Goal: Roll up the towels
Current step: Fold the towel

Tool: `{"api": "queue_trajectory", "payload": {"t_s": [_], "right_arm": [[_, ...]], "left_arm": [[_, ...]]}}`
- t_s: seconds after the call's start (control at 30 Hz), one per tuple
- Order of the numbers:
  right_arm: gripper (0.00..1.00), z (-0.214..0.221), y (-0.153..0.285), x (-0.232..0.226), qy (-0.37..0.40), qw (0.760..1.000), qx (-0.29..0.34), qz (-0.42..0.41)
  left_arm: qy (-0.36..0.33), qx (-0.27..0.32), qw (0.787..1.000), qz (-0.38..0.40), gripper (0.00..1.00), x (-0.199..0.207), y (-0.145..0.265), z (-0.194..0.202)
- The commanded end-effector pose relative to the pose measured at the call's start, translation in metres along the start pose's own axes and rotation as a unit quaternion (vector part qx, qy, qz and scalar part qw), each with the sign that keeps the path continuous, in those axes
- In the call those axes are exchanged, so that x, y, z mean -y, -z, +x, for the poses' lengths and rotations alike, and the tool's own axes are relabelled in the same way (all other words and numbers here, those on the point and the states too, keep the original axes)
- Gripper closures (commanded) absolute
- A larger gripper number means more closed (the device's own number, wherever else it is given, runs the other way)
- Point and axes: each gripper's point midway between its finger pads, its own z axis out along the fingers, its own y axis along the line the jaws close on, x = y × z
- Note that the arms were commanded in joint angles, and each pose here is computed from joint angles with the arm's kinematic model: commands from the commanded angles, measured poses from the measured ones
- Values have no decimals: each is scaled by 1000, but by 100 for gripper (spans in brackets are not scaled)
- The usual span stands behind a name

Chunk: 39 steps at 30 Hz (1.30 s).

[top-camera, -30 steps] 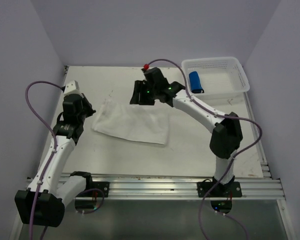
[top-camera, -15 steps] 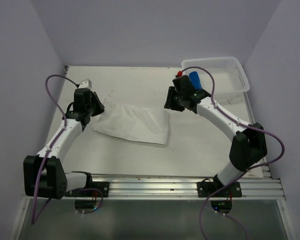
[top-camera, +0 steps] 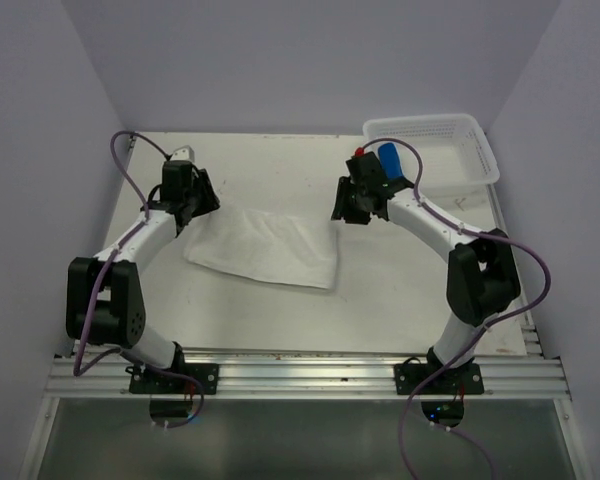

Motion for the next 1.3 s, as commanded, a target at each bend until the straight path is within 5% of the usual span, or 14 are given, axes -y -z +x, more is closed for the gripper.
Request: {"api": "queue_trajectory", "payload": {"t_s": [0.0,0.13,0.43,1.27], "right_arm": [[55,-24,2,-8,11,999,27,-18],[55,-23,-5,3,19,1000,22,-2],[55,-14,-26,6,7,1000,3,-2],[50,0,-65,-15,2,999,-33,-42]], "left_arm": [[-10,19,1000,21,48,14,-14,-20],[-10,20,999,24,52,19,-25,-22],[-18,-11,997,-75,100,-17,-45,-7],[-7,-17,992,-125,100,-35,-67,3]]}}
